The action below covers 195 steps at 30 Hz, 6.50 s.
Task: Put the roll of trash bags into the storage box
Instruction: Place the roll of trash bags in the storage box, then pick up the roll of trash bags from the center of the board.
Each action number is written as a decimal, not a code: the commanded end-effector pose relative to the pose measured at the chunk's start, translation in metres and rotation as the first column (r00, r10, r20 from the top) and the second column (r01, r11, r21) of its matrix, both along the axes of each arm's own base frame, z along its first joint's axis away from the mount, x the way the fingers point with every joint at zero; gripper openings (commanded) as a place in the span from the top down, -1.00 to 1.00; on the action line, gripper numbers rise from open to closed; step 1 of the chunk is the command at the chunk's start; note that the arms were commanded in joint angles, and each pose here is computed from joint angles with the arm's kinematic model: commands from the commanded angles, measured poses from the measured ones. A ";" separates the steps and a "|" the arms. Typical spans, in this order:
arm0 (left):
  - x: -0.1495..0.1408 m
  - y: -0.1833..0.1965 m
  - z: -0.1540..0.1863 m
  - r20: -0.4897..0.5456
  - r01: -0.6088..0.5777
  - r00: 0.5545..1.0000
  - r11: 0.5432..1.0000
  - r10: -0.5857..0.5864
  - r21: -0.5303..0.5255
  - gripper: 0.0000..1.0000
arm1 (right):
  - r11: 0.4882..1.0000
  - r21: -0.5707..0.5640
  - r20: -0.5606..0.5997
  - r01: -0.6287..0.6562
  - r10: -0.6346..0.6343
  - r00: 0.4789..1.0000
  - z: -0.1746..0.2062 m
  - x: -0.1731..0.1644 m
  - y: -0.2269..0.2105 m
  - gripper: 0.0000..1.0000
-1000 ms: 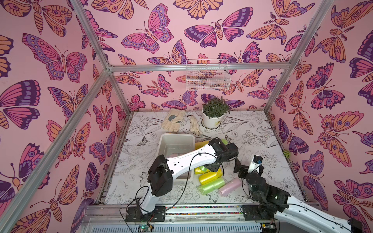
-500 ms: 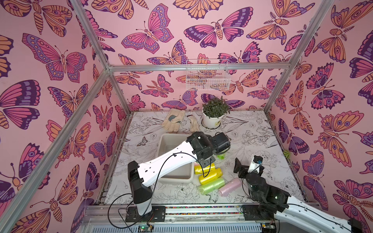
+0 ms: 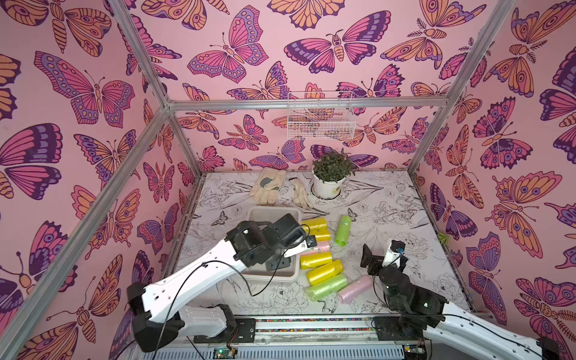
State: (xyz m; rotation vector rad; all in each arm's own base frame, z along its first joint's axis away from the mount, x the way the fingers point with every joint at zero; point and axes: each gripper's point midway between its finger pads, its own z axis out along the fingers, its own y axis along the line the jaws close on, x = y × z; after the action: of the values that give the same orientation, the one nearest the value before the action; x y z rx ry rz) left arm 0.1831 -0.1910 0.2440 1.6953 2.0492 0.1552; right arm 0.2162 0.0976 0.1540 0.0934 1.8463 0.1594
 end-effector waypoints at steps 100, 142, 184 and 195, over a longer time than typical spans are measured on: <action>0.114 0.126 0.015 -0.277 -0.843 0.437 0.282 0.856 -0.458 -1.00 | 0.999 -0.042 -0.027 0.011 -0.013 1.000 -0.005 0.004 0.004 -0.98; 0.075 0.202 -0.031 -0.346 -0.904 0.127 -0.036 0.929 -0.426 -1.00 | 0.661 0.457 -0.830 0.595 0.077 0.552 -0.094 -0.101 0.091 -0.45; 0.075 0.200 -0.030 -0.353 -0.902 0.136 -0.032 0.926 -0.431 -1.00 | 0.751 0.363 -0.880 0.552 0.082 0.467 -0.135 -0.145 0.126 -0.09; 0.074 0.199 -0.029 -0.355 -0.902 0.140 -0.029 0.924 -0.431 -1.00 | 0.753 0.376 -0.855 0.541 0.056 0.516 -0.127 -0.140 0.090 0.53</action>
State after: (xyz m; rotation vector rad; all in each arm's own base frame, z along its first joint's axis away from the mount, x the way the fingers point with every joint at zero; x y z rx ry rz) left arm 0.2616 0.0076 0.2201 -0.3402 2.4474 -0.0322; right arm 0.0716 0.2095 0.0264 0.9816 2.7189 0.6506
